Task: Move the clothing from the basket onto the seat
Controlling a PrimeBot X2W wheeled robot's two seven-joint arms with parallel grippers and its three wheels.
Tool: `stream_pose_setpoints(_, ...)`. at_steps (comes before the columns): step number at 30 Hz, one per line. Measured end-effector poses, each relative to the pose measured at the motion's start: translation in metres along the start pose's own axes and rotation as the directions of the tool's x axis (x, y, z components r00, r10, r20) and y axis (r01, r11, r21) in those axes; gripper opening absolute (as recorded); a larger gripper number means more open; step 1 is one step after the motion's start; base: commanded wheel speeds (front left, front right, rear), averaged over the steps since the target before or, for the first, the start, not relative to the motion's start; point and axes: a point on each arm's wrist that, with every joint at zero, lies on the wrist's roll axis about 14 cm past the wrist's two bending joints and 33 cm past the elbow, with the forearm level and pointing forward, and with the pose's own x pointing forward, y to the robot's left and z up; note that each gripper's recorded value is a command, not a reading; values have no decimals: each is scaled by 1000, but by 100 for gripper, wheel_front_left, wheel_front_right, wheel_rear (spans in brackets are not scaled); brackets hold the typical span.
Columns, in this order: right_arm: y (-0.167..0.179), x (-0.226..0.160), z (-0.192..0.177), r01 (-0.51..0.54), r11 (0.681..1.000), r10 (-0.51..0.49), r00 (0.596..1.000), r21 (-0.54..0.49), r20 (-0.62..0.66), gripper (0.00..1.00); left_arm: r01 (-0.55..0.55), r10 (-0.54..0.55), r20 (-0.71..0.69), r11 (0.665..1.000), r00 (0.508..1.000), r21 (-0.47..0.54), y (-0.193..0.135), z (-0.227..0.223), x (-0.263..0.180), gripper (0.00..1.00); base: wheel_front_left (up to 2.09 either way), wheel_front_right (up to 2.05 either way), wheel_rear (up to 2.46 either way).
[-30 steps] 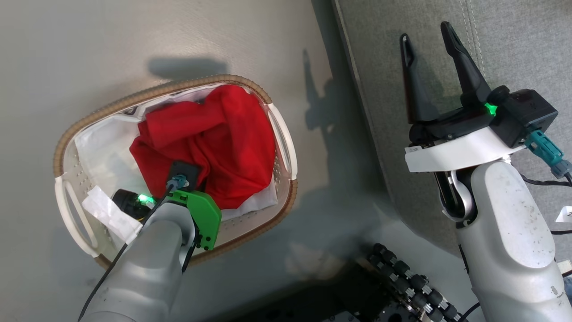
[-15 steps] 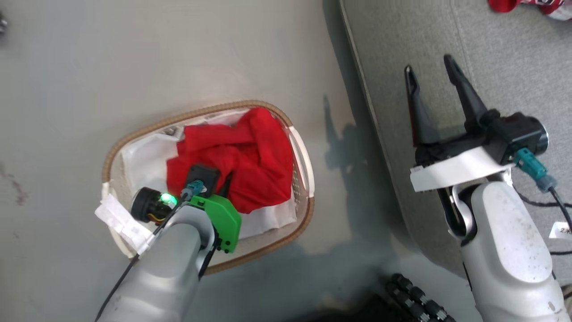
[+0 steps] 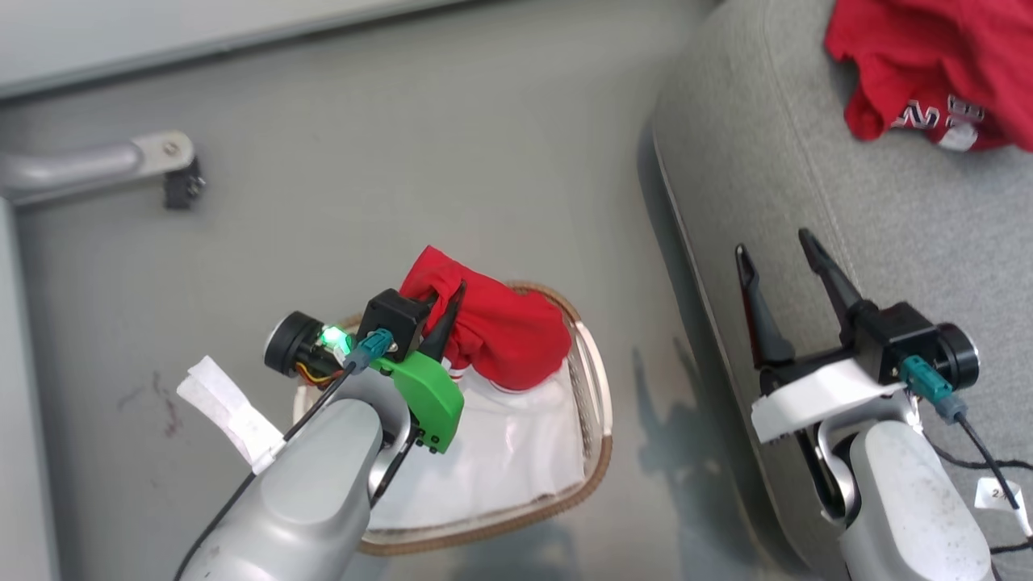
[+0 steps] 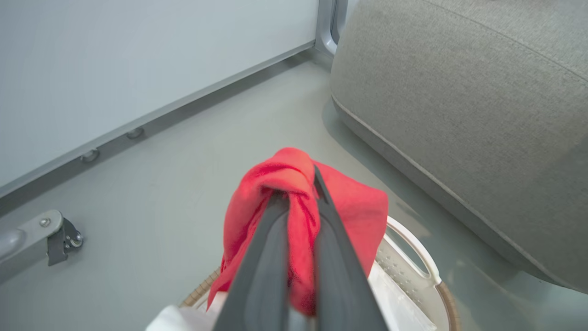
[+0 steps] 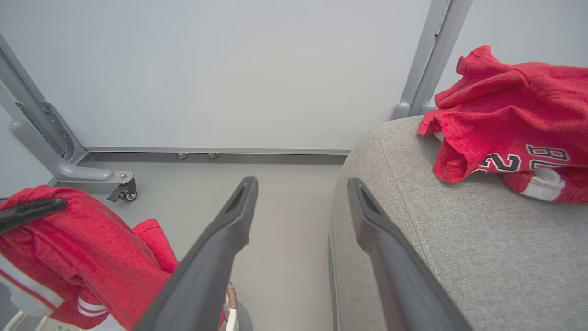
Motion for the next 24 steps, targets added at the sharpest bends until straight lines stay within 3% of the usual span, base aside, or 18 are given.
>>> stream_pose_setpoints(6, 16, -19, 27, -36, 999, 36, 998, 2, 59, 100, -19, -10, 123, 972, 992, 235, 5, 65, -28, 0, 0, 0, 0)
stream_pose_setpoints(11, 23, -37, 48, -51, 999, 52, 992, -5, 111, 100, -76, -34, 241, 898, 970, 434, 6, 134, -53, 0, 0, 0, 0)
stream_pose_setpoints(21, 46, -58, 94, -109, 993, 116, 965, -40, 236, 100, -232, -116, 463, 745, 879, 626, -23, 268, -106, 0, 0, 0, 0)
stream_pose_setpoints(24, 57, -61, 103, -140, 989, 149, 954, -53, 260, 100, -257, -140, 495, 716, 858, 649, -32, 290, -117, 0, 0, 0, 0)
